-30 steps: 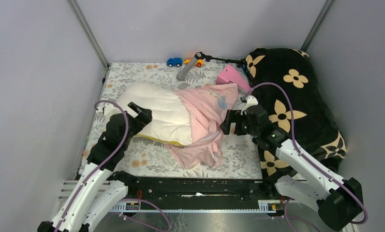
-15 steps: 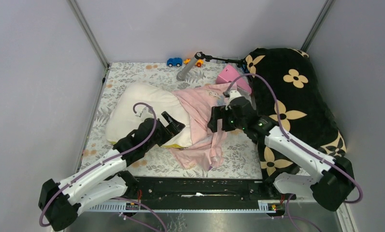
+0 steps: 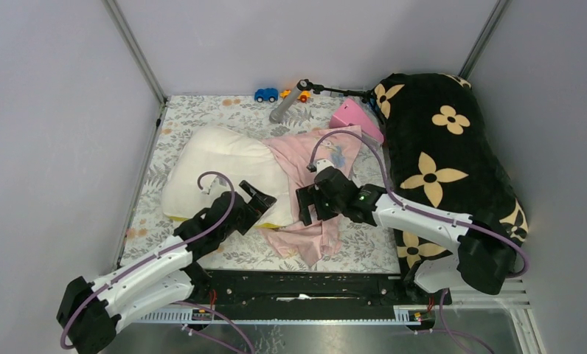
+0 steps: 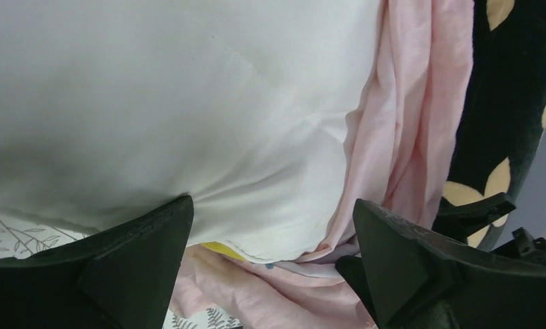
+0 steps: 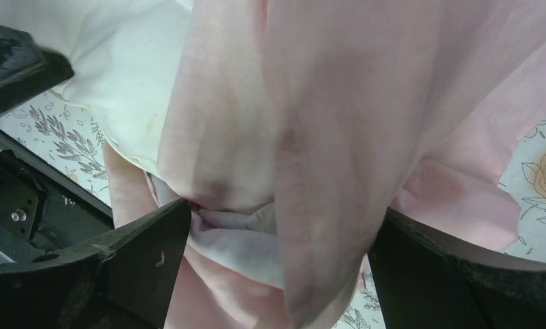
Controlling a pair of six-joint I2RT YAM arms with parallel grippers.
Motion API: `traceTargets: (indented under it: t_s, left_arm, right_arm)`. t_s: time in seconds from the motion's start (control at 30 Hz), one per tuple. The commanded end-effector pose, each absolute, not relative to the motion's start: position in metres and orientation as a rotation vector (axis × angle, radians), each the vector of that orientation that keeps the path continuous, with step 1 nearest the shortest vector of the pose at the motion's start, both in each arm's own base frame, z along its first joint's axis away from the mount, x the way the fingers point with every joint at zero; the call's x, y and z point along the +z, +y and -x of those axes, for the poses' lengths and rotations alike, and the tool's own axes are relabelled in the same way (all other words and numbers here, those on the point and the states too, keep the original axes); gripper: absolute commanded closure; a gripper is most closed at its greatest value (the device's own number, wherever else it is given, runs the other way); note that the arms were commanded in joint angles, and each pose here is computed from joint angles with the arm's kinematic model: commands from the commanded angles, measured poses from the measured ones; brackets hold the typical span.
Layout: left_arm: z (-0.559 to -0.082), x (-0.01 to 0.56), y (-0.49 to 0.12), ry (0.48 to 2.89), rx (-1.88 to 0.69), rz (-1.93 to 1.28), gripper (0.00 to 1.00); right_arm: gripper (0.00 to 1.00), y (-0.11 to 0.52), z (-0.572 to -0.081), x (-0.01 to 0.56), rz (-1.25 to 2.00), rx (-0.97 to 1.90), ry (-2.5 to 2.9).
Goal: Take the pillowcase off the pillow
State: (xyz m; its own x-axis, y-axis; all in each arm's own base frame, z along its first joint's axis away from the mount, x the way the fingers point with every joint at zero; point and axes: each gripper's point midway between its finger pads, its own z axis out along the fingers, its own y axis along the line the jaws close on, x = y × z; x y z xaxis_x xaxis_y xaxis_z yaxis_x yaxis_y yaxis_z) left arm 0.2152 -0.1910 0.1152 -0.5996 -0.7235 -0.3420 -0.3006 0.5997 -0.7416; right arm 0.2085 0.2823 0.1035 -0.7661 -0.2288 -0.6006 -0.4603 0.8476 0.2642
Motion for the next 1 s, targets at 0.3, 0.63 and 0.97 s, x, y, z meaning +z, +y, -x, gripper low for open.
traceTargets:
  t_s: [0.3, 0.63, 0.97]
  left_arm:
    - [-0.187, 0.117, -0.18, 2.283, -0.825, 1.054, 0.01]
    - [-0.188, 0.051, -0.189, 2.307, -0.844, 1.173, 0.01]
    - [-0.23, 0.071, -0.151, 2.179, -0.609, 1.001, 0.55]
  right_arm:
    - [0.0, 0.295, -0.225, 0.092, 0.431, 0.536, 2.38]
    - [0.0, 0.293, -0.222, 0.09, 0.429, 0.549, 2.373]
    - [0.0, 0.273, -0.23, 0.068, 0.353, 0.387, 2.403]
